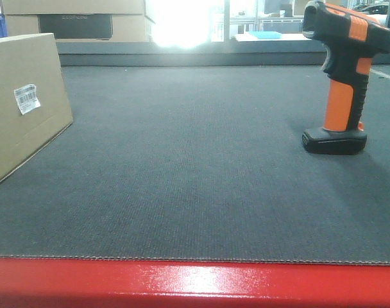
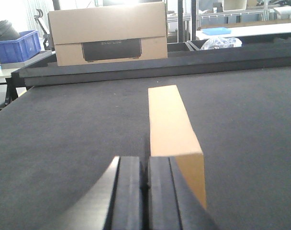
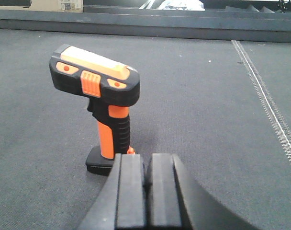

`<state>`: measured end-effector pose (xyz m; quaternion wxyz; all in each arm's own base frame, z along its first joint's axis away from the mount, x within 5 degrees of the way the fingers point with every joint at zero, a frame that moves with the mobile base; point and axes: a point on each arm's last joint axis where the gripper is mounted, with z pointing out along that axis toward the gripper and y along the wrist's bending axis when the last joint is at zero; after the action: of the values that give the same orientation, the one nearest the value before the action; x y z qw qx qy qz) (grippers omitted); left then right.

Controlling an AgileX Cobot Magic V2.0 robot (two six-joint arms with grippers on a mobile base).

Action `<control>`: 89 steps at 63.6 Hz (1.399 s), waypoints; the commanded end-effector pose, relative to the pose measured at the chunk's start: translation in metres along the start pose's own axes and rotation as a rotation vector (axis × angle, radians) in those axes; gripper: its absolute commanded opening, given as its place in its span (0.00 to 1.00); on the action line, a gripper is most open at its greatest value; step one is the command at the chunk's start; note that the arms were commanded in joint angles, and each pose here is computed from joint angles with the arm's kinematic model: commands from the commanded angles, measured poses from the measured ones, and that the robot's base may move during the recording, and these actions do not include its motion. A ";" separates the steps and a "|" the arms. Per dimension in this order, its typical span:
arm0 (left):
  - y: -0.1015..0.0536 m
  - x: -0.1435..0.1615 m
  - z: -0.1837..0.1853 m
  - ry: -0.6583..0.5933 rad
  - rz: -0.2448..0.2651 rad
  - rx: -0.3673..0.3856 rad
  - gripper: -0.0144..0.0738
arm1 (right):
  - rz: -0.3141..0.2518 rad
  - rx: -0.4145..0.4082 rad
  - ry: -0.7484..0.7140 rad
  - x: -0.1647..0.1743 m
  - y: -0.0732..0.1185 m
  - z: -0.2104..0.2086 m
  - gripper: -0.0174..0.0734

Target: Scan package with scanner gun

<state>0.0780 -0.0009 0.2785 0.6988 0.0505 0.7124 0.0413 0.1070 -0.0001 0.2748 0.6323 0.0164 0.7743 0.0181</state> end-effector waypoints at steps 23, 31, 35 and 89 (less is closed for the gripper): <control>-0.010 0.073 -0.020 -0.024 -0.070 0.007 0.04 | -0.003 0.010 -0.027 -0.002 -0.001 -0.001 0.02; -0.011 0.075 -0.020 -0.001 -0.076 0.011 0.04 | -0.003 0.010 -0.027 -0.002 -0.001 -0.001 0.02; -0.010 0.073 -0.020 -0.019 -0.077 0.008 0.04 | -0.003 0.010 -0.027 -0.002 -0.001 -0.001 0.02; -0.010 0.072 -0.020 -0.028 -0.077 0.007 0.04 | 0.004 0.010 -0.029 -0.002 -0.001 -0.001 0.02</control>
<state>0.0570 -0.0011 0.2032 0.6993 0.0306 0.7139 0.0175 0.1068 -0.0001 0.2750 0.6330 0.0171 0.7737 0.0189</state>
